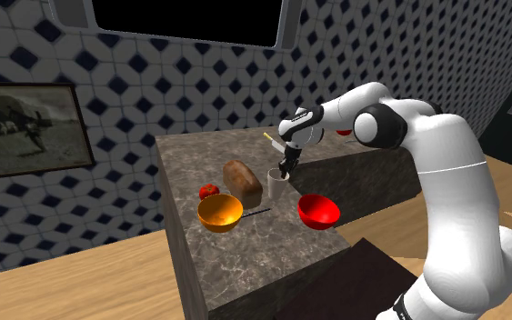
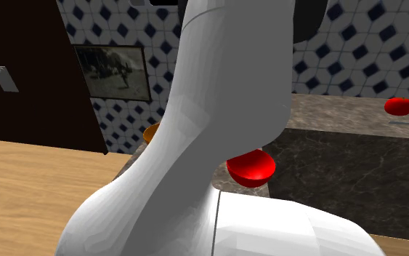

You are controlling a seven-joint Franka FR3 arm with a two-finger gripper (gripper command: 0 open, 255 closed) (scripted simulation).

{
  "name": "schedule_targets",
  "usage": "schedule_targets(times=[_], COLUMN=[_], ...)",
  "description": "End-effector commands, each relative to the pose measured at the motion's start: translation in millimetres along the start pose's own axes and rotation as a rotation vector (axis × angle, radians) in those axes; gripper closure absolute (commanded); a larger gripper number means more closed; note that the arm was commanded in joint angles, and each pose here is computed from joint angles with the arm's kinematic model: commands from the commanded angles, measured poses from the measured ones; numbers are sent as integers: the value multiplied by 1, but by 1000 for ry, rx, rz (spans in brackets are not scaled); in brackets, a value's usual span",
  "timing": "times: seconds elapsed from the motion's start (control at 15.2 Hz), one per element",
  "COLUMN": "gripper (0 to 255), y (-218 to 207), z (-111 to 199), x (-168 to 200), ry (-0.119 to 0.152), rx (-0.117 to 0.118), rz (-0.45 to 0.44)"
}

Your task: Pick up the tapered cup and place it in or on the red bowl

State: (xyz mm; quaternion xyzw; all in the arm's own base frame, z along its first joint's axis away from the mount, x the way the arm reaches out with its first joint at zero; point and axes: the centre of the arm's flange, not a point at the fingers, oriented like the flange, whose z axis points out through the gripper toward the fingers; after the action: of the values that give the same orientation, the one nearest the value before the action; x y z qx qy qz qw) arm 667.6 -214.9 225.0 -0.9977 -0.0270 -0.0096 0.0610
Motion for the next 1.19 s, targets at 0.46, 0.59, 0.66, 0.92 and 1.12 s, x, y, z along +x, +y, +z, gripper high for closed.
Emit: schedule_targets(times=[0.46, 0.59, 0.66, 0.92, 1.12], gripper=[255, 255, 255, 255, 255], y=[-4, -5, -6, -8, -10], z=[-31, -41, -47, -68, -83], x=[0, 1, 1, 1, 2], ry=[-1, -1, -1, -1, -1], rx=[0, 0, 0, 0, 0], rz=[0, 0, 0, 0, 1])
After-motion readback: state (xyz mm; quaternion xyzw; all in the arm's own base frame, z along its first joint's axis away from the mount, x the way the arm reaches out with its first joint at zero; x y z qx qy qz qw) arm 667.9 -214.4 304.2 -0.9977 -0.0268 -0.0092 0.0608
